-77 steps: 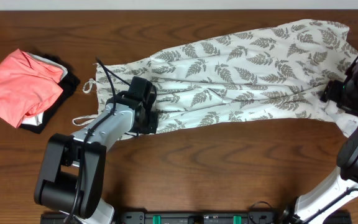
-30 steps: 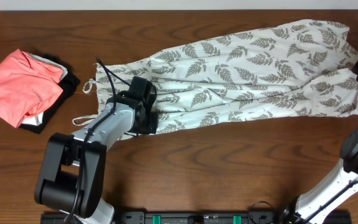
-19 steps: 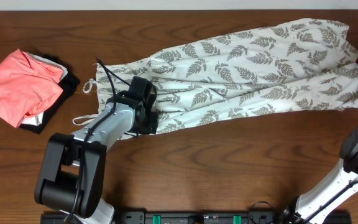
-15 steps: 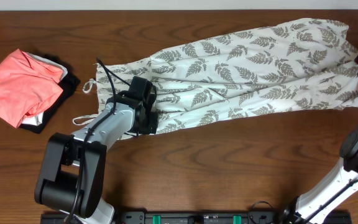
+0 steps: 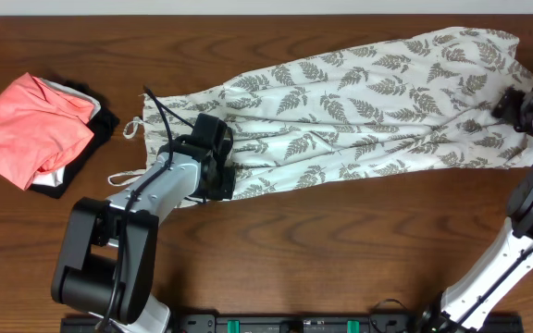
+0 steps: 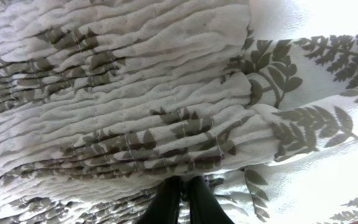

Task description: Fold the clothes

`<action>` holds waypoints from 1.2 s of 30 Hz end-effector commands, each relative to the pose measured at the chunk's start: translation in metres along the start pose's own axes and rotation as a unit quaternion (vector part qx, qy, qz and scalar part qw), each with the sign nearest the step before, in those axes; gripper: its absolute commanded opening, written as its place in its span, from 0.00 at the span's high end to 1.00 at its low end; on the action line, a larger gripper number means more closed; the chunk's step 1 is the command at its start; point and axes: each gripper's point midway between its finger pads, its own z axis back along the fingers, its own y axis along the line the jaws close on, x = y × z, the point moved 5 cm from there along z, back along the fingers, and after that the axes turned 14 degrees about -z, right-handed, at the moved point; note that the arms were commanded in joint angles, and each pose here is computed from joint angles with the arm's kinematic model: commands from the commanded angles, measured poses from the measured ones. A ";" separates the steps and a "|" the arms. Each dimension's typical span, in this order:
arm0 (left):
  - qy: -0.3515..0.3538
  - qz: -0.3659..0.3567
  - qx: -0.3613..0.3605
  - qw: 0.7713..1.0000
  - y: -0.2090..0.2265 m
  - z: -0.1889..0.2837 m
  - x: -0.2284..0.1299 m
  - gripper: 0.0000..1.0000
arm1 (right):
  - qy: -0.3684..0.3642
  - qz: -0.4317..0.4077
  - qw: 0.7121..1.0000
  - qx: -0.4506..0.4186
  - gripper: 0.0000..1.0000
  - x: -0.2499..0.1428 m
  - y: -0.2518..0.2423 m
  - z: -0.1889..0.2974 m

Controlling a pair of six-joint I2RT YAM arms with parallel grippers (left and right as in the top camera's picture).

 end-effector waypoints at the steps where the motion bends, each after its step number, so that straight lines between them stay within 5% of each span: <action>1: 0.088 0.012 0.009 0.996 0.004 -0.027 -0.040 0.92 | -0.055 -0.004 0.998 0.014 0.01 0.044 -0.007 0.059; 10: 0.088 0.012 0.009 0.996 0.004 -0.027 -0.040 0.91 | -0.048 -0.005 0.999 0.011 0.01 0.044 -0.031 0.164; 14: 0.088 0.012 0.009 0.996 0.004 -0.027 -0.040 0.91 | 0.019 -0.033 0.999 -0.017 0.03 0.016 -0.046 0.147; 20: 0.088 0.012 0.009 0.996 0.004 -0.027 -0.041 0.91 | 0.075 -0.045 0.996 -0.032 0.44 -0.029 -0.061 0.096; 31: 0.088 0.012 0.009 0.996 0.004 -0.027 -0.040 0.91 | 0.082 -0.050 0.995 0.008 0.44 -0.060 -0.056 0.060; 33: 0.088 0.012 0.009 0.996 0.004 -0.027 -0.040 0.91 | 0.083 -0.050 0.995 0.008 0.61 -0.060 -0.056 0.060; 35: 0.088 0.012 0.009 0.996 0.004 -0.027 -0.041 0.91 | 0.082 -0.050 0.995 0.004 0.99 -0.061 -0.057 0.060; 36: 0.088 0.012 0.009 0.996 0.004 -0.027 -0.041 0.91 | 0.081 -0.050 0.995 0.002 0.99 -0.060 -0.058 0.060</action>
